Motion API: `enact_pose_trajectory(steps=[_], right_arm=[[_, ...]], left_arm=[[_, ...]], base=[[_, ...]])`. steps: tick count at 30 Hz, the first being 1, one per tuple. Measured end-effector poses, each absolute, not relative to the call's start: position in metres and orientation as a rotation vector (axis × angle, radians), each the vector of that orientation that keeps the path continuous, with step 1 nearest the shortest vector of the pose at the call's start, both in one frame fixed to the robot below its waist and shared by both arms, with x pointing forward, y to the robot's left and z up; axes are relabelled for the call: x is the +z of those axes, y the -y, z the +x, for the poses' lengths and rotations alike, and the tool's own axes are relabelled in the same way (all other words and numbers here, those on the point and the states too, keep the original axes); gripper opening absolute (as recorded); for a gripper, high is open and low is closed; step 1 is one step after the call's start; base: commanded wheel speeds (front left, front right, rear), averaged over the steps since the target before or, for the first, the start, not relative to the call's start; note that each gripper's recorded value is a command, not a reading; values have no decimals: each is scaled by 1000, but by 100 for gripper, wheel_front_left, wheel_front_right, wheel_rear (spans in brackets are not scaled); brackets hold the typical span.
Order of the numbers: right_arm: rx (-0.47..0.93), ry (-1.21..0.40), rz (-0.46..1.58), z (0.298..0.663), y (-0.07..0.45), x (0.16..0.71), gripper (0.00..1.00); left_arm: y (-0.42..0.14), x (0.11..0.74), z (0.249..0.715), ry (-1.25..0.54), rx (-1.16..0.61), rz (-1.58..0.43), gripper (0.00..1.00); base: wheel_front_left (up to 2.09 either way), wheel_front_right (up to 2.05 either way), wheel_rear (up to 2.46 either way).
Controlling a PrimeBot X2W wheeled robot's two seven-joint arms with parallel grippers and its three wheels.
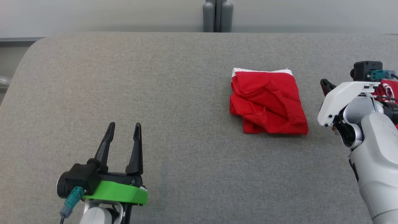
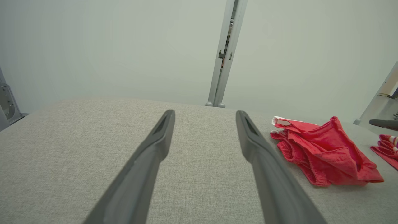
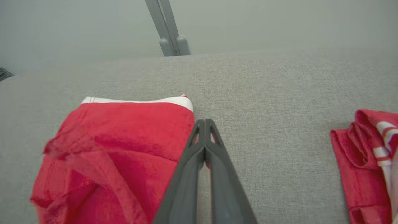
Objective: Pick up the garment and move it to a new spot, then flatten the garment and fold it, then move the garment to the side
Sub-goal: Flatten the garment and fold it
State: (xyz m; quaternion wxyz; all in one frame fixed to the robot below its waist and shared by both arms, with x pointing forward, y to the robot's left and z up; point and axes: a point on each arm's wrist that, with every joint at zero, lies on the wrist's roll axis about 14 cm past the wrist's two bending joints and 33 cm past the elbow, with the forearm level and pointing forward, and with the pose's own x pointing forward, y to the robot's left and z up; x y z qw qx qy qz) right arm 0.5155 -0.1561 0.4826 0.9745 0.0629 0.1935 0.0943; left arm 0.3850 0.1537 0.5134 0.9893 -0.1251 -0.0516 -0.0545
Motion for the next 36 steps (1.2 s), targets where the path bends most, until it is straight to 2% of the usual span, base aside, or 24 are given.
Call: enact_pose_trajectory(steps=[6,12,22,32,33,34,35,36], right_arm=[[227,-540,78,514,141,440,0],[372,-618,72,501,87,425,0],[594,-650,-2,437,37,414,0],[745,-535,175,405,-20,450,0],[744,-501,199,407,-21,459,5],[740,-456,229,410,-21,470,95],[726,-403,261,413,-19,482,100],[708,-351,285,417,-14,493,100]], left_arm=[[-160,507,390,87,-90,-245,100],[-165,503,390,77,-76,-242,100],[-158,511,390,99,-97,-246,100],[-154,517,392,115,-109,-250,100],[-155,518,391,119,-108,-249,100],[-155,519,391,122,-106,-249,100],[-157,520,390,125,-102,-249,100],[-159,521,390,130,-94,-248,100]], base=[[0,0,0],[0,0,0],[0,0,0],[0,0,0],[0,0,0],[0,0,0],[0,0,0],[0,0,0]])
